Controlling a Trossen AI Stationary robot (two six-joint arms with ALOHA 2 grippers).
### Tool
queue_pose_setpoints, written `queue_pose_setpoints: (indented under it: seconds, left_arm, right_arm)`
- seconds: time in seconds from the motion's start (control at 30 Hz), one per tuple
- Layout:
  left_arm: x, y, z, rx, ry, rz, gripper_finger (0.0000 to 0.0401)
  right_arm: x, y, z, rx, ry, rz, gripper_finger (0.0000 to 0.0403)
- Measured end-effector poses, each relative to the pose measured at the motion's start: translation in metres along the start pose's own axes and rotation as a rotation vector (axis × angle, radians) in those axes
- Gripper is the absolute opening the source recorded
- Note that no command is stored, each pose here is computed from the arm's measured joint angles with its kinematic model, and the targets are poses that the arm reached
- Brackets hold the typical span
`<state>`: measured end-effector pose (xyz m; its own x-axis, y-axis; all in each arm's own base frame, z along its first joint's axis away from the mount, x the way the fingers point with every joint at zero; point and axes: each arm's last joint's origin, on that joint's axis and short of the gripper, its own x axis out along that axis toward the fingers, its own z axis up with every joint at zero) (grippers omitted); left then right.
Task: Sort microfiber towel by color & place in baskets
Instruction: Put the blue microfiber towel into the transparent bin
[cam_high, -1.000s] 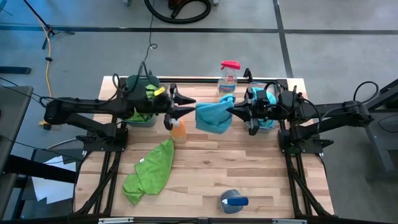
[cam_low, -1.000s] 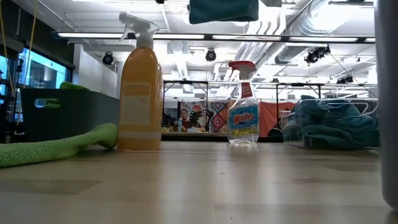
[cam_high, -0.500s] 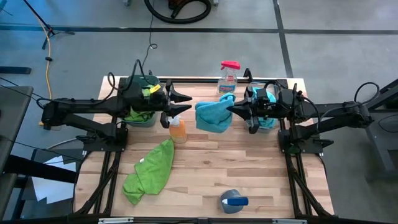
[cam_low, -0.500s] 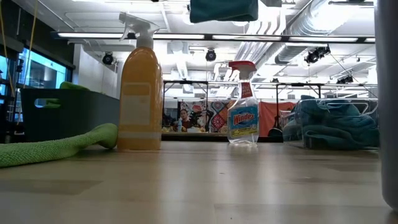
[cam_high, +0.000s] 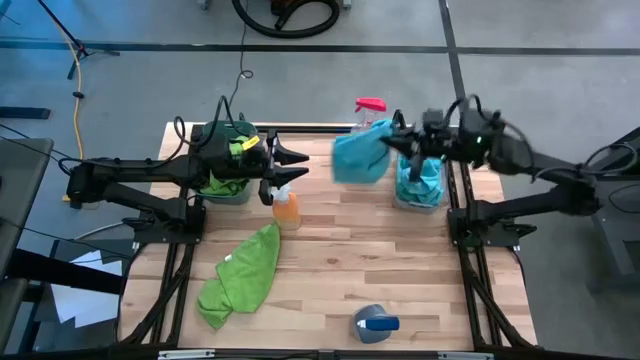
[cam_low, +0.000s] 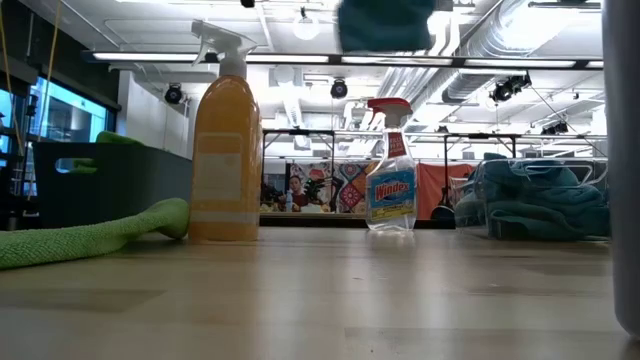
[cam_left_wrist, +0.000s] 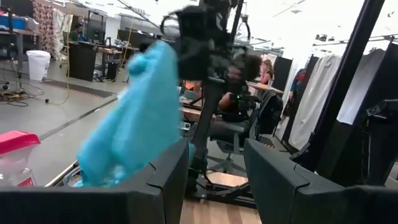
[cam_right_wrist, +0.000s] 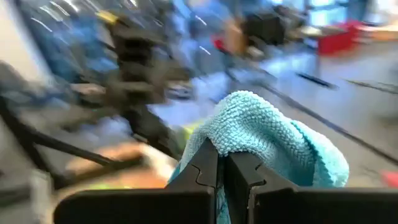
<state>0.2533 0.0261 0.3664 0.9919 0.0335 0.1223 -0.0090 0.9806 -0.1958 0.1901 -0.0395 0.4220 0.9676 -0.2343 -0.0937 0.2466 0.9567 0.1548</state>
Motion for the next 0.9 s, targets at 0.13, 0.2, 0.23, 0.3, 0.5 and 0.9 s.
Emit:
queue_pose_setpoints:
  seconds: [0.13, 0.2, 0.23, 0.3, 0.5, 0.9]
  left_arm:
    - [0.0, 0.0, 0.0, -0.001, 0.002, 0.0, 0.0145]
    - [0.0, 0.0, 0.0, -0.001, 0.003, 0.0, 0.0145]
    - [0.0, 0.0, 0.0, -0.001, 0.004, 0.0, 0.0145]
    - [0.0, 0.0, 0.0, -0.001, 0.004, 0.0, 0.0145]
    - [0.0, 0.001, 0.0, -0.001, 0.002, 0.017, 0.0145]
    - [0.0, 0.001, 0.0, -0.001, -0.001, 0.035, 0.0145]
  right_arm:
    - [-0.019, -0.013, 0.021, -0.064, 0.183, -0.232, 0.0]
    - [-0.028, -0.019, 0.024, -0.076, 0.267, -0.341, 0.0]
    - [-0.031, -0.022, 0.023, -0.077, 0.309, -0.392, 0.0]
    - [-0.037, -0.028, 0.018, -0.061, 0.379, -0.497, 0.0]
    - [-0.04, -0.044, -0.017, -0.008, 0.57, -0.751, 0.0]
    - [-0.028, -0.086, -0.072, -0.055, 0.685, -1.078, 0.0]
